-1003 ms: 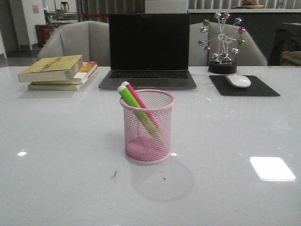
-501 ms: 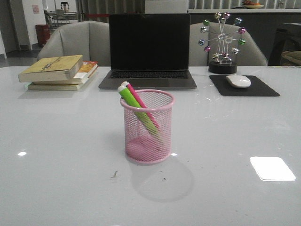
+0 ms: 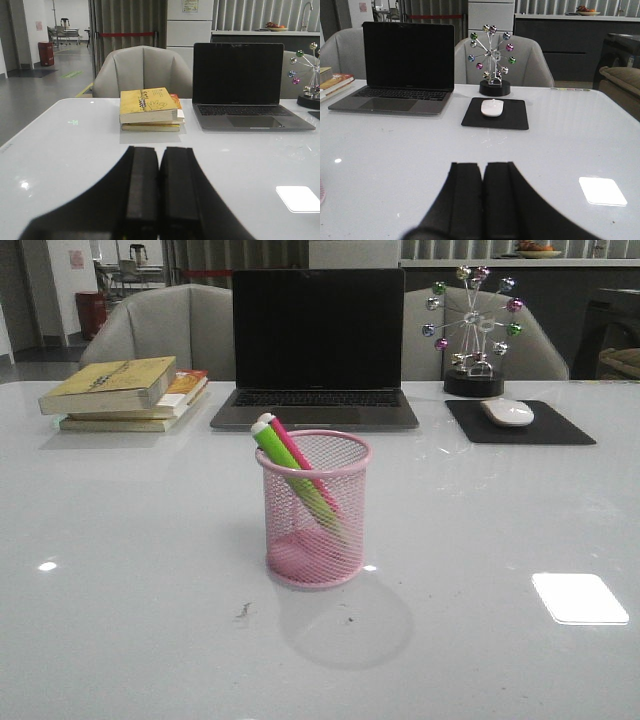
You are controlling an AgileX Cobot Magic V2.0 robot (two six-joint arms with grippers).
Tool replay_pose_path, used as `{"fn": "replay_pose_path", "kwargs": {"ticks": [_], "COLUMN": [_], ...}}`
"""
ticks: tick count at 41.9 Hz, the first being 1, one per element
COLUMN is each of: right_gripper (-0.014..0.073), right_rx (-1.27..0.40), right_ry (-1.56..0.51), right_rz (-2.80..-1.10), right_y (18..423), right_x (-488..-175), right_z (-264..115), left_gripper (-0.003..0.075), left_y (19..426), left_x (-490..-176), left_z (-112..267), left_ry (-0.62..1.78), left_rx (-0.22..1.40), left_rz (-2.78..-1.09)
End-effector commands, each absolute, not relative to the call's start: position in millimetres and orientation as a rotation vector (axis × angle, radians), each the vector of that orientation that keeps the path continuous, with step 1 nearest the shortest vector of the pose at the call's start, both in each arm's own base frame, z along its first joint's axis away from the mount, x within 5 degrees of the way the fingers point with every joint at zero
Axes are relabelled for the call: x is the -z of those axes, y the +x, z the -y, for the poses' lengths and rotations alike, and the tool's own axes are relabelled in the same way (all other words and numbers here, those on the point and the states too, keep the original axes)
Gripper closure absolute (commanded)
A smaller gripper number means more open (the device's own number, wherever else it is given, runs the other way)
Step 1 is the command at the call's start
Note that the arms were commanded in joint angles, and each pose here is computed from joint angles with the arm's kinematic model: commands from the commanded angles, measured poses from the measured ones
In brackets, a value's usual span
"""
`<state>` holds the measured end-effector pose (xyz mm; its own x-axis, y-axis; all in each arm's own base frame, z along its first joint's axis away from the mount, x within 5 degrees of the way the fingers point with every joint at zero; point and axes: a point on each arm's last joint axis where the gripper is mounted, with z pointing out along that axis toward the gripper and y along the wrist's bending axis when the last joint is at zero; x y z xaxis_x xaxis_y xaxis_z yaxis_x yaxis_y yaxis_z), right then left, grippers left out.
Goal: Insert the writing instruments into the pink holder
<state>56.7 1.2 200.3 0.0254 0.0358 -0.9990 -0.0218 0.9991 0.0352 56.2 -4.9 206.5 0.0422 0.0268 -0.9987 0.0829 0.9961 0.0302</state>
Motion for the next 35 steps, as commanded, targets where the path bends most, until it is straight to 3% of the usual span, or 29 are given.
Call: {"fn": "replay_pose_path", "kwargs": {"ticks": [1, 35], "right_gripper": [0.0537, 0.0537], "right_rx": [-0.052, -0.054], "right_ry": [0.029, 0.032], "right_rz": [-1.424, -1.452], "right_y": [53.6, 54.0], "right_x": [-213.5, -211.0], "right_z": [-0.5, -0.6], "left_gripper": [0.0625, 0.0625], "left_y": [53.9, 53.9], "left_x": [-216.0, -216.0], "left_z": [4.0, 4.0], "left_ry": [0.068, 0.068], "left_rx": [0.046, 0.046], "left_rz": [-1.420, -1.420]}}
